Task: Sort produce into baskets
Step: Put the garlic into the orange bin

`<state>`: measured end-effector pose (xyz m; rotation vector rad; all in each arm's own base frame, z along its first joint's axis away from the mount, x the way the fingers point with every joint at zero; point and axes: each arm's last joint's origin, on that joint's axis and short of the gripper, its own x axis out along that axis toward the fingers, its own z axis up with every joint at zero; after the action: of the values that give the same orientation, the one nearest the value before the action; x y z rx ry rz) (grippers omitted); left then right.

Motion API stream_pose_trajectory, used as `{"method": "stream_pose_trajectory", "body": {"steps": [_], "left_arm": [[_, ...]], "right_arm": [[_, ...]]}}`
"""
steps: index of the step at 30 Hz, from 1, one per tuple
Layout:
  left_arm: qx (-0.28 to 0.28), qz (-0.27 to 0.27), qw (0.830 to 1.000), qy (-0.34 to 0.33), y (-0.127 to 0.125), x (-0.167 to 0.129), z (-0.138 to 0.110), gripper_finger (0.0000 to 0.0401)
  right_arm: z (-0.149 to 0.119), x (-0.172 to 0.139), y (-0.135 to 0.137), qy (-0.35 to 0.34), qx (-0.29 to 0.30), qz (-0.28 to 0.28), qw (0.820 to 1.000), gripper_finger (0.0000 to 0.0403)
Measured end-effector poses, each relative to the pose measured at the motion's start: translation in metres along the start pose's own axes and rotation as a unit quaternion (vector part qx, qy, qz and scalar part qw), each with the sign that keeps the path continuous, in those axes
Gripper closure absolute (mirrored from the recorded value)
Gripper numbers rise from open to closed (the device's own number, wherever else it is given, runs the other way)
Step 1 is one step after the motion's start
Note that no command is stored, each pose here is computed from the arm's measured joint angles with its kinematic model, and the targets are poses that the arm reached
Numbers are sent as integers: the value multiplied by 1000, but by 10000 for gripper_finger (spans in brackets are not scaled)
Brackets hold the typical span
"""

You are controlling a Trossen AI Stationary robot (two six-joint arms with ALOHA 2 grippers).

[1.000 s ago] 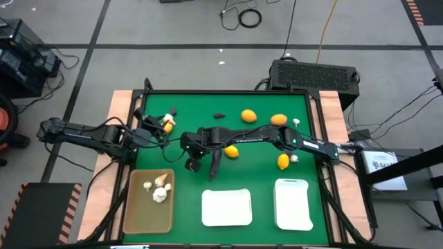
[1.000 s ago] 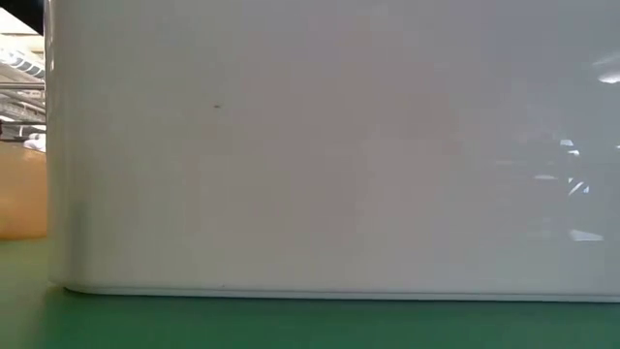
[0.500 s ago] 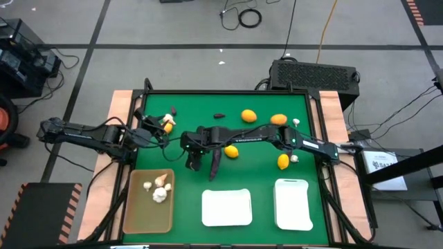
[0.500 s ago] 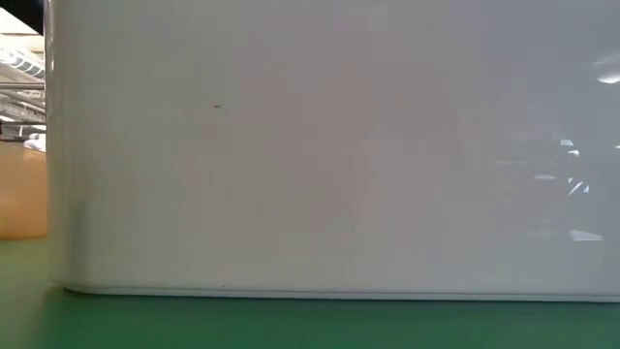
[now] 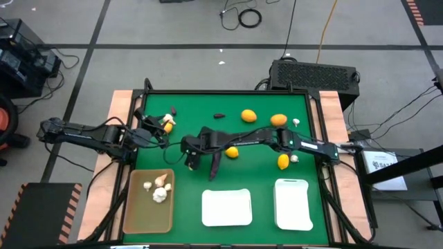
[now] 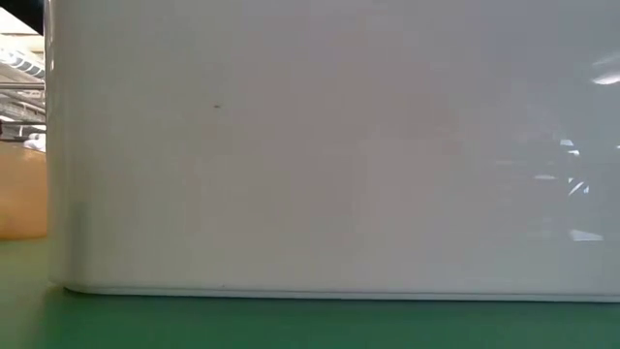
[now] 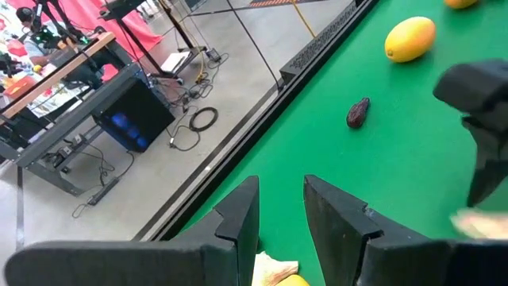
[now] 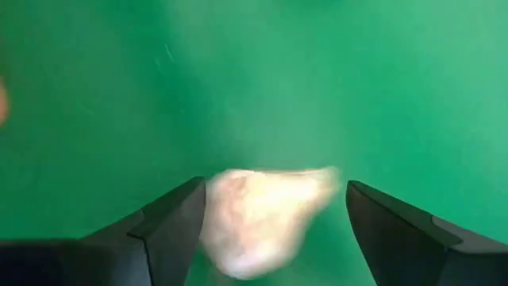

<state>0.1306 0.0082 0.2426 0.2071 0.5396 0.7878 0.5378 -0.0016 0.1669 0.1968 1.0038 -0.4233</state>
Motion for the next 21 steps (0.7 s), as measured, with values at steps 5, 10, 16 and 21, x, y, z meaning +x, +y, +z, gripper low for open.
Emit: {"method": "stream_pose_trajectory", "body": {"steps": [5,10,16,21], "left_arm": [[-2,-3,1000,-2,0,0,1,292],[-3,-5,1000,-2,0,0,1,292],[-3,-5,1000,-2,0,0,1,292],[-2,-6,1000,-2,0,0,1,292]], "right_arm": [[-13,24,10,11,5,1,1000,113],[-18,31,12,20,30,-5,999,113],[-19,29,12,28,42,-9,999,113],[-20,29,11,32,41,-8,999,116]]}}
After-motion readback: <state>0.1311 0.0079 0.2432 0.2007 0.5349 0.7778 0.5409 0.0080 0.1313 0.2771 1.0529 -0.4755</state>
